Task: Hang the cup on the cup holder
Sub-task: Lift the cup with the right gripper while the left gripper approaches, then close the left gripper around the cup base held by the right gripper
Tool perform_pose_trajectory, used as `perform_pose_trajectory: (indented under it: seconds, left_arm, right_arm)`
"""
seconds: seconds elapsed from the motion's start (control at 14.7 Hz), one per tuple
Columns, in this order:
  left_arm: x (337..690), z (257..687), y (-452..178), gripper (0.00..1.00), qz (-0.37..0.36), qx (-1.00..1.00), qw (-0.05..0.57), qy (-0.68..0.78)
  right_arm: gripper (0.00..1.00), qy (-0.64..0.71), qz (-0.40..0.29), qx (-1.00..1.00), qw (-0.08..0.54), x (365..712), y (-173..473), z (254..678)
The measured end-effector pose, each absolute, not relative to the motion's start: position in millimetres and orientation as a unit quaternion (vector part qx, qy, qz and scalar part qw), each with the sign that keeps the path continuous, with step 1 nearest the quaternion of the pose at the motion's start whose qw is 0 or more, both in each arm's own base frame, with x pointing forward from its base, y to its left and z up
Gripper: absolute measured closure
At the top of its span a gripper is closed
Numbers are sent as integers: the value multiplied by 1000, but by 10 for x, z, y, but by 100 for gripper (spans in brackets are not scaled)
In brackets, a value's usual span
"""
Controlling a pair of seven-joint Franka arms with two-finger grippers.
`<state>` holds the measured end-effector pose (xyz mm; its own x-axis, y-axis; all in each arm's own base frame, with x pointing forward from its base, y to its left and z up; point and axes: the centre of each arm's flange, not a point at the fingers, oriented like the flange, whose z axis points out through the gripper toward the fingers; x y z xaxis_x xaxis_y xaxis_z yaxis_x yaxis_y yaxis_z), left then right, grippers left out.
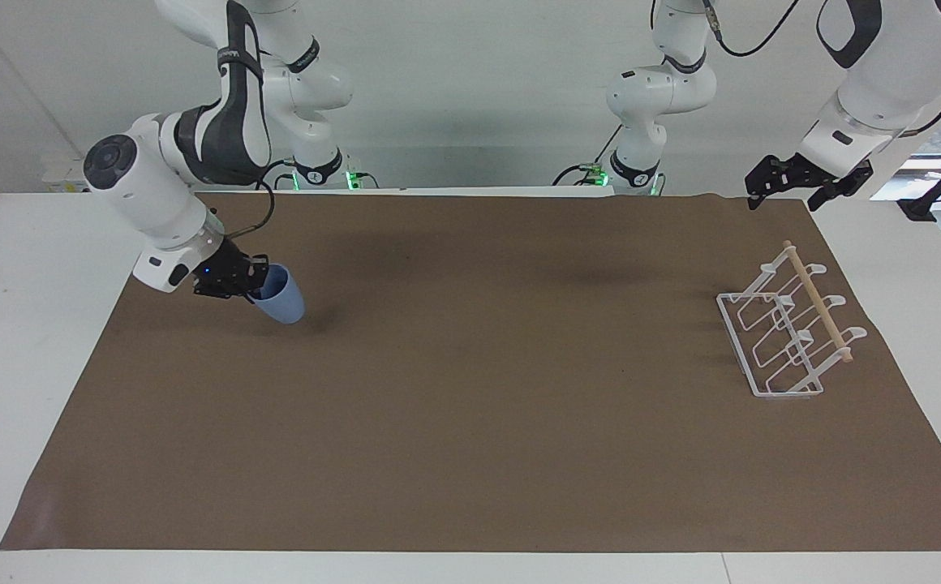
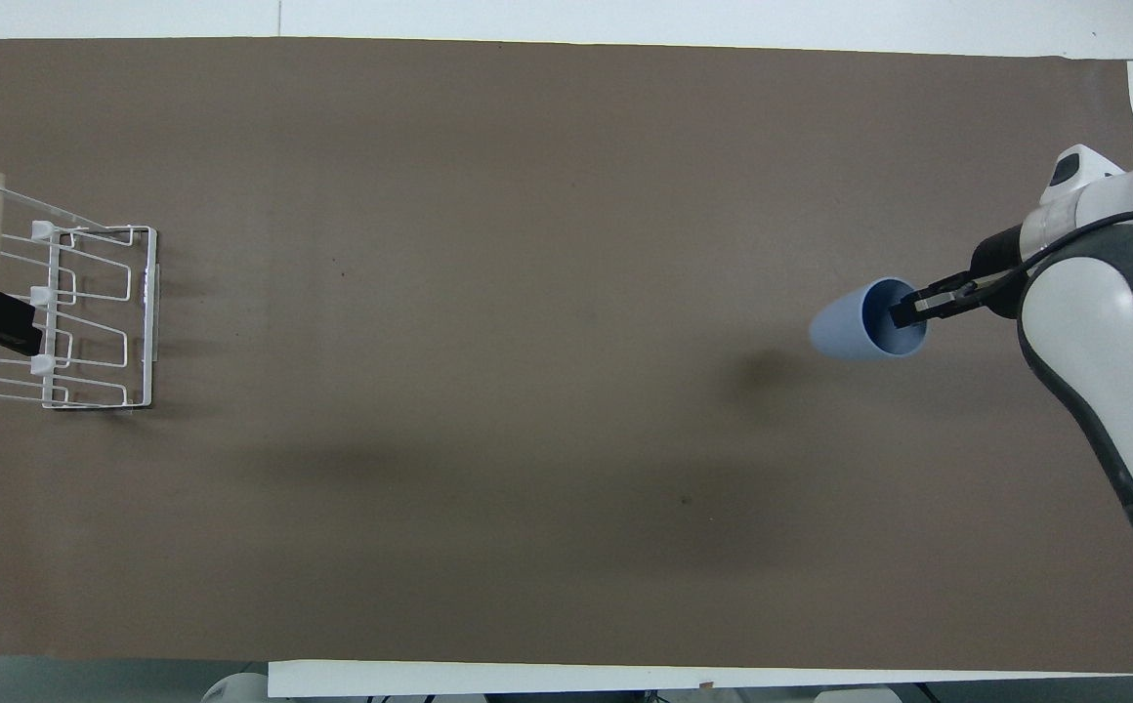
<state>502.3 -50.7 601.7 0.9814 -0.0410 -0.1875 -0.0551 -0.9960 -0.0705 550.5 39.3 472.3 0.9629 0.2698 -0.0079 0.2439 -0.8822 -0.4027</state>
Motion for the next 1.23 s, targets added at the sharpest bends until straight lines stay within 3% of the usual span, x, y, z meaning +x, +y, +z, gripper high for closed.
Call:
perform_pose_trajectory:
  seconds: [0.2, 0.48, 0.95, 1.23]
  left_arm:
    - [4917, 5985, -795, 0, 101, -994, 6, -39]
    - [4843, 6034, -1125, 0, 112, -977, -33, -178]
    - [4593, 6348, -2035, 0, 103, -906, -29, -410]
    - [4506, 6593, -2306, 0, 149, -834, -78, -526]
  right_arm:
    - [95, -67, 41, -941, 328, 5456, 1100, 4926]
    - [95, 22, 72, -898, 434, 5355, 1986, 5114]
    - [95, 133, 84, -856, 492, 5050, 3149, 5286]
    - [95, 149, 95, -842, 510, 4929, 3408, 5296]
